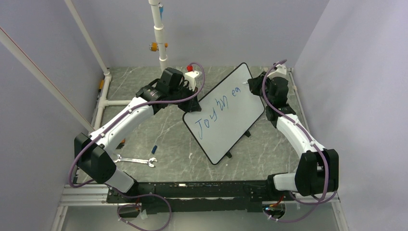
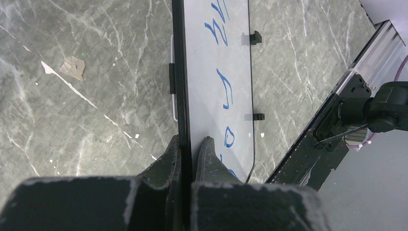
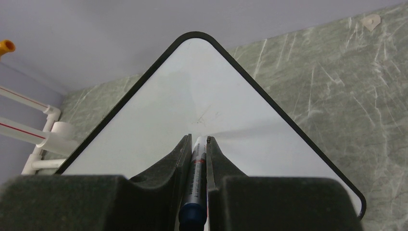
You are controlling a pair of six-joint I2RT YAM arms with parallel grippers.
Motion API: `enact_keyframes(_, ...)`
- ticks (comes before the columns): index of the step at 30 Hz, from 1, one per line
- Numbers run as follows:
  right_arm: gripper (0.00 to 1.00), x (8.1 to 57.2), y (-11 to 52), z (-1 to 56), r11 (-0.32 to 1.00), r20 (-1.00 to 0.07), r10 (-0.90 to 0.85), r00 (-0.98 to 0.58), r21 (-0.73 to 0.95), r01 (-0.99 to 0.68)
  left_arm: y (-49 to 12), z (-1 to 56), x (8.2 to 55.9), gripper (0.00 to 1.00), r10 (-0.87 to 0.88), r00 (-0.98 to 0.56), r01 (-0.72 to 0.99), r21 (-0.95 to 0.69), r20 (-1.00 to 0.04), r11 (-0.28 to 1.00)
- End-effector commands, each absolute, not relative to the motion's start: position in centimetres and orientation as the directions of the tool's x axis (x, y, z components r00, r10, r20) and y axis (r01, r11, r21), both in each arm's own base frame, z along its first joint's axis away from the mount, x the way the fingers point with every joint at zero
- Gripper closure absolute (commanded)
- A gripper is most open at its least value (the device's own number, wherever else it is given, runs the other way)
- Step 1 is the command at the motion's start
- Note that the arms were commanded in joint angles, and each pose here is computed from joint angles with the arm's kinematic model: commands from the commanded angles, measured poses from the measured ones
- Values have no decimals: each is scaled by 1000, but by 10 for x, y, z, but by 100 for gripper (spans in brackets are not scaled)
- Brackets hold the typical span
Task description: Write a sentence on the whiteboard
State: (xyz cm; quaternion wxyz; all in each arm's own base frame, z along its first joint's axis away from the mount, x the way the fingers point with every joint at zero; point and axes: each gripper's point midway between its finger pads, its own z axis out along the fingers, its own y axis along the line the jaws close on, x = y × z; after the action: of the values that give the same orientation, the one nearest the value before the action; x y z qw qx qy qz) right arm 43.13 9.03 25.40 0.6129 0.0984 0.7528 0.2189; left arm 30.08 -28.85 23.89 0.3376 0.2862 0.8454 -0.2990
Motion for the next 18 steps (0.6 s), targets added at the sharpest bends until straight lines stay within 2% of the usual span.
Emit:
enact_keyframes(1,100,443,91,286,872,-885,440,-150,461,-164,-246,203,321,100,507,-491,716,3,-709,698)
enact_keyframes(18,100,443,114,274,843,-880,415,-230,467,-268,-244,204,322,100,508,-487,715,11,-710,699)
